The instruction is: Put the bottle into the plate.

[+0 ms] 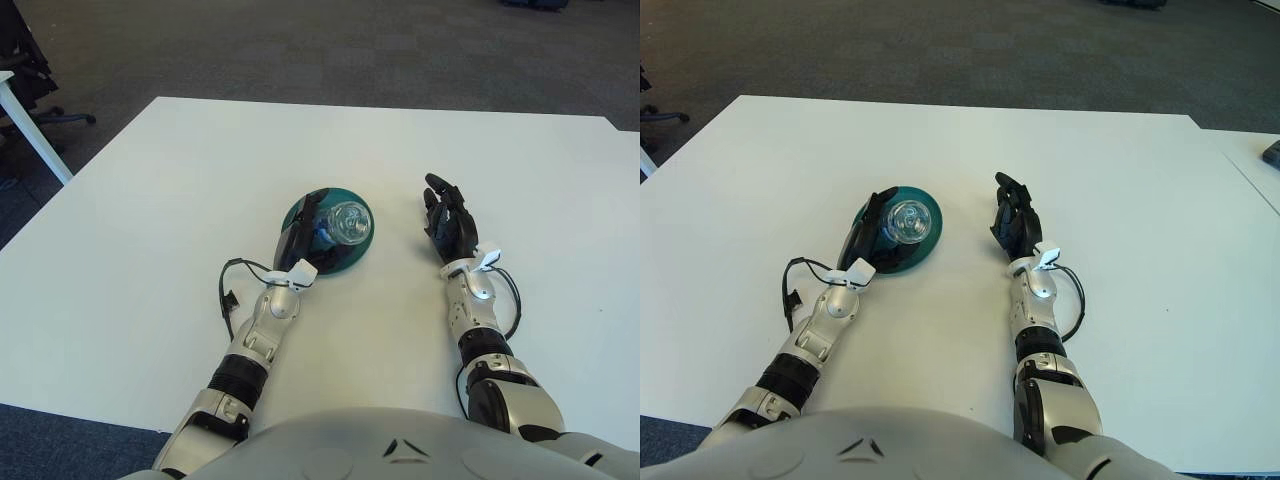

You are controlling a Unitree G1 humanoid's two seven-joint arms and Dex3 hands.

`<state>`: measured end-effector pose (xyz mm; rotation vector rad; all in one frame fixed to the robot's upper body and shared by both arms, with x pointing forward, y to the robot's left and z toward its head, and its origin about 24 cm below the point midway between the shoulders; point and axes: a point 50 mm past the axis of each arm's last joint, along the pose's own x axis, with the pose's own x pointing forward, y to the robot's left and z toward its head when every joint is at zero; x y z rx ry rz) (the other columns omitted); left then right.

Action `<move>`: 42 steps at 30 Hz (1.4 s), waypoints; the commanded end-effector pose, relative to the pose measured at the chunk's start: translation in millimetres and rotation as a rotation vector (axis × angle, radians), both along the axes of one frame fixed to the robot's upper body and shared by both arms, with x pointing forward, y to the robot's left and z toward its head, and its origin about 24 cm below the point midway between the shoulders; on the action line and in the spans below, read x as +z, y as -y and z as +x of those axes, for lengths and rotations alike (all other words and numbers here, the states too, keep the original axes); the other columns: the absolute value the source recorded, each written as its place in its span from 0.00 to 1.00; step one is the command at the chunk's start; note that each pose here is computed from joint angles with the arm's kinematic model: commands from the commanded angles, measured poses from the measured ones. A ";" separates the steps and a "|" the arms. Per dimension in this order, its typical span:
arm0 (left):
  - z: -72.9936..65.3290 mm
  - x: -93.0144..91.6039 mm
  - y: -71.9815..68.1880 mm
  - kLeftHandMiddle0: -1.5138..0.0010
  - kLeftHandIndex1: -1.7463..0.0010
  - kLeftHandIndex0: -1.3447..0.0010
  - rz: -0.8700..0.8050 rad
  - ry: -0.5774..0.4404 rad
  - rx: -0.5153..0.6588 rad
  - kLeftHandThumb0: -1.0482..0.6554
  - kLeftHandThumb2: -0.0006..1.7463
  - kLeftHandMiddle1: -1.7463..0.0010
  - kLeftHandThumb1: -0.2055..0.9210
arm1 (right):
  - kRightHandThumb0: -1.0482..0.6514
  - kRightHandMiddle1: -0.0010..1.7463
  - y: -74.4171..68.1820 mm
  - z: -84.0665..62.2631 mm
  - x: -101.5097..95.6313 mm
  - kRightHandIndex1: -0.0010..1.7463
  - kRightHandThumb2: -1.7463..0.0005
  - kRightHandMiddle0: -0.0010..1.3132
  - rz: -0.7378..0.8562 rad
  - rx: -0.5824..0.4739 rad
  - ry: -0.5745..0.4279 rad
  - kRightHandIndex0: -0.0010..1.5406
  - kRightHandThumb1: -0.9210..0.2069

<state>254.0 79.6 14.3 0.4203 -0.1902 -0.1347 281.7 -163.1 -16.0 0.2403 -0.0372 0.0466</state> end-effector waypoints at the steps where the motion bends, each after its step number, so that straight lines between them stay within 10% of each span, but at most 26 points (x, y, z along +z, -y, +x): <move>1: 1.7 -0.9 0.1 0.93 0.73 1.00 0.016 -0.006 0.005 0.00 0.15 0.95 1.00 | 0.16 0.38 -4.7 -43.4 -53.8 0.01 0.53 0.00 0.081 -0.028 -0.251 0.23 0.00; 42: 2.1 -1.0 -1.1 0.94 0.81 1.00 -0.029 -0.061 0.025 0.00 0.21 0.99 1.00 | 0.16 0.39 -2.7 -40.1 -54.4 0.00 0.53 0.00 0.063 -0.013 -0.268 0.23 0.00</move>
